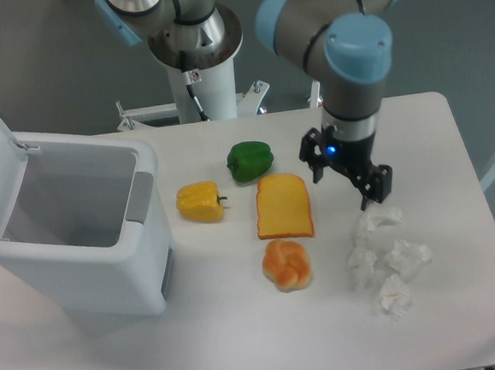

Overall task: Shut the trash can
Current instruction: 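Raise the open gripper up and away from the tissues toward the trash can, then move the gripper behind the raised trash can lid, then push the raised lid forward and down with the gripper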

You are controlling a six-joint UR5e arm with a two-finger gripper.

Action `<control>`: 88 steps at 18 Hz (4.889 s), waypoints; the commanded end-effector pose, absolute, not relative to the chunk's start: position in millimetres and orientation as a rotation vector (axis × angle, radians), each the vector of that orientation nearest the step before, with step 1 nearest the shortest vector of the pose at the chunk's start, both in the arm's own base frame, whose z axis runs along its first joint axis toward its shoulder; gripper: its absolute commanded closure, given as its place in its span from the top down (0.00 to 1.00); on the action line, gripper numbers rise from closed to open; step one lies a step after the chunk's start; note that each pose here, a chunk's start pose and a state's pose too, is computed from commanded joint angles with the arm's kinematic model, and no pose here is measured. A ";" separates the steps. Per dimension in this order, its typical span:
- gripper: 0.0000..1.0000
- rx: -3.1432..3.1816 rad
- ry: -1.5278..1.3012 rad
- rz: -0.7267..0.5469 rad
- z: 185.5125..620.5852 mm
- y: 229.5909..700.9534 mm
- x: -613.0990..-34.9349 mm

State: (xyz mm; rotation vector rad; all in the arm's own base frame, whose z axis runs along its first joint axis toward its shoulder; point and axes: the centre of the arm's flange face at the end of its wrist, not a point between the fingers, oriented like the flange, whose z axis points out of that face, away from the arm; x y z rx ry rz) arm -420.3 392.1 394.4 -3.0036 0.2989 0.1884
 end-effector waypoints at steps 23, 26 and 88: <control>1.00 -2.816 -0.063 -0.034 526.4 395.7 -153.7; 1.00 -2.779 -0.034 -0.082 533.6 402.9 -127.1; 1.00 -2.507 -0.352 -0.113 594.6 498.0 -109.3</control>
